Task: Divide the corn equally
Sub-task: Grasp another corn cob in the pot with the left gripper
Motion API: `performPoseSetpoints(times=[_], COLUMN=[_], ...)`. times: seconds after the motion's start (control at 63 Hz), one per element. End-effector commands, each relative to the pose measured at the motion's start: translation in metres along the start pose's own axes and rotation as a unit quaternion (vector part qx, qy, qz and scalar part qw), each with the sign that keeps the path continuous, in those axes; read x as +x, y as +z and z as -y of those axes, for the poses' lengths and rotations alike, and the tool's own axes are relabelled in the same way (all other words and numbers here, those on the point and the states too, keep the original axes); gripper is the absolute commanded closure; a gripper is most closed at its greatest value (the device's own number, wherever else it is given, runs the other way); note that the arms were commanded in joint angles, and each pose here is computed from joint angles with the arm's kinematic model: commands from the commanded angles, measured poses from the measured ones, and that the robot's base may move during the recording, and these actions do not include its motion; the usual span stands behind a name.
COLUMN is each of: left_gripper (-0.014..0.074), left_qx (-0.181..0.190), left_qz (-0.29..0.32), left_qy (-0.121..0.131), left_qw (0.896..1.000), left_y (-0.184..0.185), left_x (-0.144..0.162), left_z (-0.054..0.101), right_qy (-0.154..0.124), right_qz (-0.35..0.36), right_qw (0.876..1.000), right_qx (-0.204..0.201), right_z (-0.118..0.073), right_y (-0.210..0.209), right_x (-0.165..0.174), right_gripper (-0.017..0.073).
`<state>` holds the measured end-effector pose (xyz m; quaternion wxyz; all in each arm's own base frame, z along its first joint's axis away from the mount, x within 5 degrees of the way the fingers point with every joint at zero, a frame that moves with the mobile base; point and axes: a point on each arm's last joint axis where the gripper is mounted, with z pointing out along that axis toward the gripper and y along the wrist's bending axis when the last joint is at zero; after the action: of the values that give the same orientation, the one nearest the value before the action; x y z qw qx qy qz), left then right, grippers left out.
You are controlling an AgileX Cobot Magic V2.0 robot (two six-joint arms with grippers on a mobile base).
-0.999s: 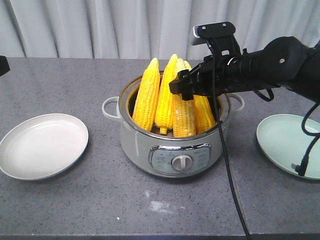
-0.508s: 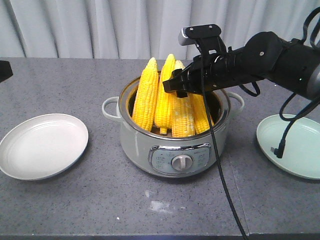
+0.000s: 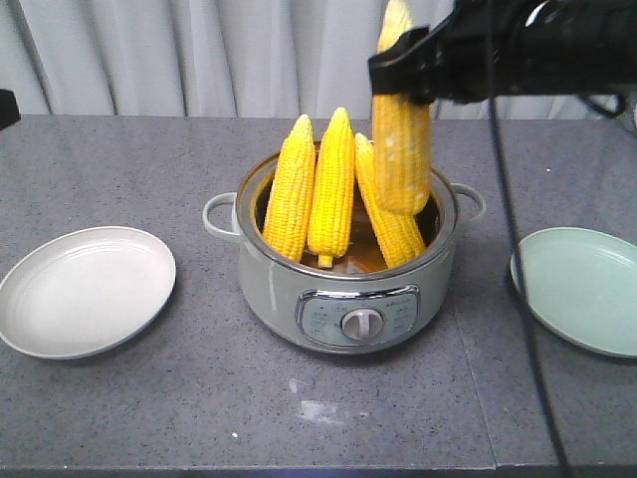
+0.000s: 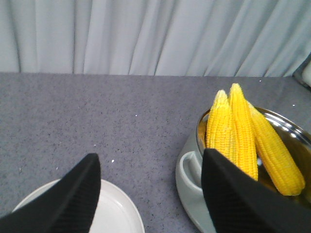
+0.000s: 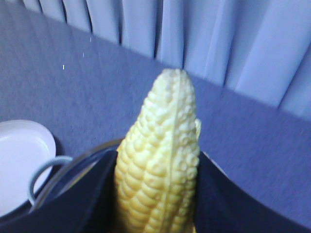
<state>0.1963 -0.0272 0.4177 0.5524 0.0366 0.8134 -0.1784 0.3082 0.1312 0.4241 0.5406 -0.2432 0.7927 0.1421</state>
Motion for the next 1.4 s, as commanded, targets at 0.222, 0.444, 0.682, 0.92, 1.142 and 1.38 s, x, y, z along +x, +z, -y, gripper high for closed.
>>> performPoseSetpoints(times=[0.222, 0.444, 0.682, 0.92, 1.142, 1.38], left_gripper=[0.0147, 0.0171, 0.019, 0.0189, 0.0188, 0.0188], left_qx=[0.124, 0.169, 0.147, 0.084, 0.035, 0.024], left_qz=[-0.023, -0.05, -0.077, -0.115, -0.139, -0.145], left_qy=[-0.003, 0.013, 0.052, 0.084, 0.106, 0.106], left_qw=[0.992, 0.984, 0.985, 0.986, 0.984, 0.983], left_y=[0.049, 0.115, 0.171, 0.219, 0.239, 0.245], left_x=[-0.052, -0.065, -0.068, -0.042, -0.025, -0.021], left_z=[0.037, 0.071, 0.108, 0.13, 0.126, 0.124], right_qy=[-0.087, -0.096, -0.078, -0.083, -0.082, -0.082], right_qz=[0.215, 0.188, 0.118, 0.117, 0.115, 0.115], right_qw=[0.967, 0.953, 0.936, 0.933, 0.933, 0.933], right_qx=[0.104, 0.218, 0.322, 0.331, 0.332, 0.332], right_z=[-0.018, -0.012, 0.004, 0.005, 0.005, 0.005], right_y=[-0.192, -0.259, -0.276, -0.277, -0.277, -0.277], right_x=[-0.054, -0.035, -0.02, -0.02, -0.02, -0.02], right_gripper=[0.0566, 0.0564, 0.0564, 0.0564, 0.0564, 0.0564])
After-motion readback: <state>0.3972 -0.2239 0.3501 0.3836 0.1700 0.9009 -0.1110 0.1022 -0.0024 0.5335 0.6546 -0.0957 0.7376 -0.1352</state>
